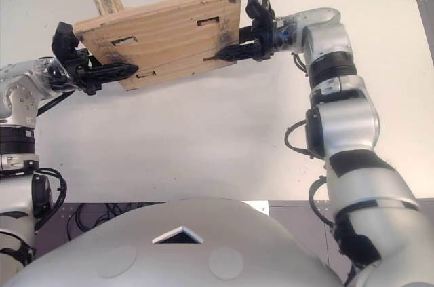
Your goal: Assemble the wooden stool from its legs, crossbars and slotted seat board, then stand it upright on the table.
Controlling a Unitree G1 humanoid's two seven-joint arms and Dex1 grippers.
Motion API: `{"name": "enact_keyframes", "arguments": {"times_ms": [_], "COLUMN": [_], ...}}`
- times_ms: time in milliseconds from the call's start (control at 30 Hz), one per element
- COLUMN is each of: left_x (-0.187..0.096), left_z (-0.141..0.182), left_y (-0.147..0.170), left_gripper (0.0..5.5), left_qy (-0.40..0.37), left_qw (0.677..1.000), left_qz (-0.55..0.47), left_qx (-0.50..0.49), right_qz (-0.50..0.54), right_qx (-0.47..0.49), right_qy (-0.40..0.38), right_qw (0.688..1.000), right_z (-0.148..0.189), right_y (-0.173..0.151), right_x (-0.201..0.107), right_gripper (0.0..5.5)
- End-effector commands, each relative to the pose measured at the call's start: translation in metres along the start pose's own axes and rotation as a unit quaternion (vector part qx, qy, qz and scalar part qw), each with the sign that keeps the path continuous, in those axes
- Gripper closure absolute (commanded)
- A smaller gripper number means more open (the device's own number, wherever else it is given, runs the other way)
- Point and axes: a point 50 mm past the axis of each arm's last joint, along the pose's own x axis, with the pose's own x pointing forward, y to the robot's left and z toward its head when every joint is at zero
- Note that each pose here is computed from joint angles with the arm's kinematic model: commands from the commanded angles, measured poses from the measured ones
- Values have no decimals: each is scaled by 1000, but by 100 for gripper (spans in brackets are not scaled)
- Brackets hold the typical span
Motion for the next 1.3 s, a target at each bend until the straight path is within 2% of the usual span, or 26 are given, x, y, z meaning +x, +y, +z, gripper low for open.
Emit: {"name": "enact_keyframes", "arguments": {"times_ms": [33, 100, 233, 333, 400, 533, 633, 833, 1033, 1133, 1200, 1300], "left_x": [17, 25, 52, 68, 71, 67, 61, 55, 46, 60, 70, 65], "left_z": [11, 23, 47, 89, 102, 107, 108, 110, 127, 137, 142, 146], "left_y": [-14, -25, -49, -45, -43, -28, -22, 1, 20, 26, 27, 31], "left_gripper": [361, 362, 369, 369, 369, 371, 371, 371, 371, 310, 273, 224], "left_qy": [-41, -69, -67, -113, -134, -140, -167, -214, -278, -290, -297, -355], "left_qw": [996, 991, 988, 979, 973, 958, 937, 879, 836, 835, 838, 827], "left_qz": [-44, -65, -68, -20, 2, 128, 181, 291, 290, 267, 260, 266], "left_qx": [-69, -95, -125, -170, -189, -217, -249, -313, -374, -384, -376, -345], "right_qz": [48, 75, 105, 112, 107, 65, 38, -58, -111, -137, -174, -257], "right_qx": [110, 150, 173, 175, 184, 215, 251, 322, 347, 353, 351, 365], "right_qy": [-24, -57, -30, -55, -73, -118, -146, -160, -202, -207, -202, -216], "right_qw": [993, 984, 979, 977, 974, 967, 956, 931, 909, 902, 897, 868], "right_z": [4, 17, 26, 54, 69, 94, 102, 114, 119, 122, 116, 88], "right_y": [17, 32, 58, 73, 78, 77, 76, 53, 32, 25, 17, 0], "right_x": [-16, -28, -37, -42, -46, -60, -72, -67, -62, -54, -53, -68], "right_gripper": [329, 335, 347, 361, 369, 390, 390, 390, 390, 390, 331, 268]}}
